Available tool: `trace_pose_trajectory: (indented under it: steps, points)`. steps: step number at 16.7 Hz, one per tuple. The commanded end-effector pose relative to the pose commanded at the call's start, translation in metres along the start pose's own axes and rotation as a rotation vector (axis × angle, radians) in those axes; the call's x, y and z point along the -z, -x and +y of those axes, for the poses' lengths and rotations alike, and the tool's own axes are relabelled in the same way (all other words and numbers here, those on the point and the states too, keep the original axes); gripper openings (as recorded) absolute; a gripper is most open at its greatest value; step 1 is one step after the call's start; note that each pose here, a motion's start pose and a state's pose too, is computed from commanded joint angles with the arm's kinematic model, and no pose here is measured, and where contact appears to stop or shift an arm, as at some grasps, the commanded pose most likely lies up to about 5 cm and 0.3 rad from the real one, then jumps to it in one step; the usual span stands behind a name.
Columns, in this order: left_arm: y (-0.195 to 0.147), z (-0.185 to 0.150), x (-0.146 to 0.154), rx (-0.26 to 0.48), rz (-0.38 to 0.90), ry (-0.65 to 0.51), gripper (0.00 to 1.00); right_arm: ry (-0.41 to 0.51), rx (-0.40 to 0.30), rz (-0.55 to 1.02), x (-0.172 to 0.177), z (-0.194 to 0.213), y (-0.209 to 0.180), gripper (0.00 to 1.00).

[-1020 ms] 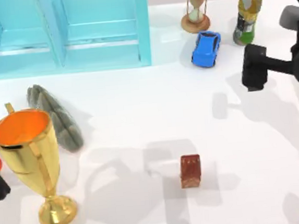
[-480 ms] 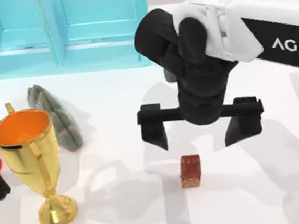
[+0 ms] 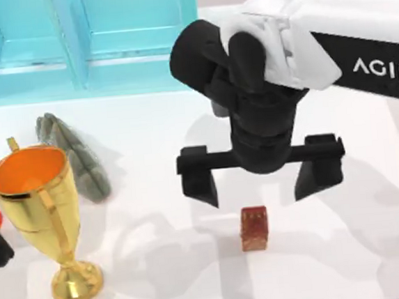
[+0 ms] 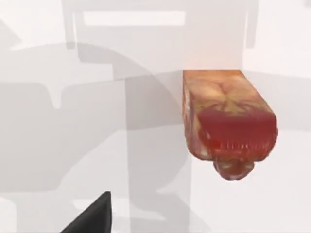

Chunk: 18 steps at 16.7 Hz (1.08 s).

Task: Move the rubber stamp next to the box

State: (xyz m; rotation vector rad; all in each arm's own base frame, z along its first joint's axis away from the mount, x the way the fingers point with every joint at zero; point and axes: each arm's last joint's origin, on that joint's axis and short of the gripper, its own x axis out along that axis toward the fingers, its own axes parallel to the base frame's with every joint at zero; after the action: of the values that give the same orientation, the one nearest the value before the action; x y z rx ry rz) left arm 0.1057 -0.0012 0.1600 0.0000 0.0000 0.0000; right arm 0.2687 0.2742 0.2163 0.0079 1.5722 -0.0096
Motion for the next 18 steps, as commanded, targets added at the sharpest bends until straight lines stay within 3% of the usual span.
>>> trace_pose_trajectory:
  steps: [8, 13, 18]
  points:
    - [0.000, 0.000, 0.000, 0.000, 0.000, 0.000, 1.00, 0.001, -0.005, -0.005, -0.001, 0.002, -0.087, 1.00]
    - [0.000, 0.000, 0.000, 0.000, 0.000, 0.000, 1.00, 0.001, -0.001, -0.002, 0.001, 0.001, -0.095, 1.00]
    - [0.000, 0.000, 0.000, 0.000, 0.000, 0.000, 1.00, 0.001, -0.001, -0.002, 0.001, 0.001, -0.095, 0.62]
